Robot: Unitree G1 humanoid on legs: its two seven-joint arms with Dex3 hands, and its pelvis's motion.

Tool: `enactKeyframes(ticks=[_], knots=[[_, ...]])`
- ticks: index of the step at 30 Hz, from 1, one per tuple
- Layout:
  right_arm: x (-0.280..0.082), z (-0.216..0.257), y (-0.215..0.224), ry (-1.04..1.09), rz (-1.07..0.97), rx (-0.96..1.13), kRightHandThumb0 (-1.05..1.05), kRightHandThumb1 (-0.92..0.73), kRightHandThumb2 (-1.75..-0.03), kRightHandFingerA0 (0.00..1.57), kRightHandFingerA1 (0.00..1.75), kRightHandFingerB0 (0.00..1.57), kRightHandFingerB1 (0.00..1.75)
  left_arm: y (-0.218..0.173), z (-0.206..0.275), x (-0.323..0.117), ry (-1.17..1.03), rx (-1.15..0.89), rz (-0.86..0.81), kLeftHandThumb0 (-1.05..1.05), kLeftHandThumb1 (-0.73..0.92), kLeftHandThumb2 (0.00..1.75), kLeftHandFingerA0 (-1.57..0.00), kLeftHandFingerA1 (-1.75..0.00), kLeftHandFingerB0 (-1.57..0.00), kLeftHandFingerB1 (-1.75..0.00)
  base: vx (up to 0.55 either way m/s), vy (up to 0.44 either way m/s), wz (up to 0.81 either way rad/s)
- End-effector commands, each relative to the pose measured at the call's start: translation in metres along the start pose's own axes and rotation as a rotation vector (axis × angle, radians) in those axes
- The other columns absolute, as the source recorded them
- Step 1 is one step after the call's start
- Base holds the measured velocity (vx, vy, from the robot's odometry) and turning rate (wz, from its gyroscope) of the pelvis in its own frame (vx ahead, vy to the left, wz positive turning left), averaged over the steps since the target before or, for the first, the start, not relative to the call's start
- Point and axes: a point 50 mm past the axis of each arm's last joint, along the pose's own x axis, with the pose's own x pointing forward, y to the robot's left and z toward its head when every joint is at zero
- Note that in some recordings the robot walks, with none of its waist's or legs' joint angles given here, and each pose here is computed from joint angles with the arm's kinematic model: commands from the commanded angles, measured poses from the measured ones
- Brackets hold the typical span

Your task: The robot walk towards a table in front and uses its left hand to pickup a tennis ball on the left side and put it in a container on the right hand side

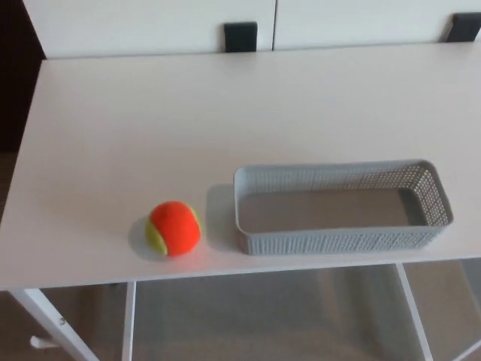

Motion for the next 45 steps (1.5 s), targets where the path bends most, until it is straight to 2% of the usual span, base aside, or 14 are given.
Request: enactKeyframes(ticks=[1,10,14,17,23,38,40,41,45], knots=[[0.000,0.000,-0.001,-0.009,-0.021,0.021,-0.43,-0.48,-0.54,0.59,0.51,0.49,0.43,0.004,0.001,0.000,0.011,0.020,0.013,-0.20,0.65,0.59,-0.45,-0.36,-0.36,-0.33,-0.04,-0.060,0.20],[0.003,0.007,-0.003,-0.035,-0.002,-0.016,-0.50,-0.51,-0.55,0.57,0.50,0.47,0.41,0.007,0.008,0.004,0.000,0.050,0.019,-0.19,0.62,0.58,-0.46,-0.36,-0.36,-0.33,0.01,-0.148,0.16],[0.006,0.010,-0.003,-0.039,-0.014,-0.001,-0.43,-0.50,-0.55,0.60,0.51,0.47,0.41,0.009,0.013,0.006,0.014,0.090,0.015,-0.23,0.64,0.59,-0.40,-0.35,-0.32,-0.32,0.00,0.000,0.00],[0.006,0.014,-0.003,-0.073,-0.022,0.034,-0.42,-0.48,-0.54,0.60,0.53,0.47,0.44,0.009,0.016,0.009,0.015,0.099,0.029,-0.24,0.63,0.59,-0.43,-0.36,-0.34,-0.33,0.06,0.135,-0.15],[0.006,0.016,-0.005,-0.080,-0.016,-0.005,-0.44,-0.50,-0.55,0.56,0.50,0.46,0.42,0.006,0.018,0.009,-0.004,0.103,0.014,-0.25,0.66,0.60,-0.39,-0.34,-0.33,-0.32,0.07,0.241,-0.08],[0.012,0.024,-0.007,-0.085,-0.038,0.045,-0.38,-0.49,-0.54,0.60,0.51,0.48,0.42,0.004,0.027,0.015,-0.037,0.088,0.037,-0.24,0.65,0.60,-0.41,-0.35,-0.32,-0.32,0.01,-0.028,0.03],[0.014,0.028,-0.008,-0.092,-0.031,0.029,-0.41,-0.51,-0.55,0.57,0.49,0.47,0.41,0.002,0.033,0.015,-0.070,0.006,0.071,-0.17,0.62,0.58,-0.37,-0.35,-0.28,-0.31,0.00,0.000,0.00],[0.013,0.027,-0.007,-0.087,-0.027,0.021,-0.43,-0.51,-0.55,0.56,0.48,0.47,0.40,0.004,0.038,0.011,-0.109,-0.024,0.089,-0.19,0.63,0.62,-0.27,-0.34,-0.21,-0.30,0.00,0.000,0.00],[0.012,0.027,-0.008,-0.094,-0.036,0.020,-0.42,-0.51,-0.55,0.57,0.49,0.49,0.41,0.015,0.054,-0.003,-0.212,-0.113,0.163,-0.19,0.62,0.60,-0.21,-0.31,-0.15,-0.28,0.00,0.000,0.00]])
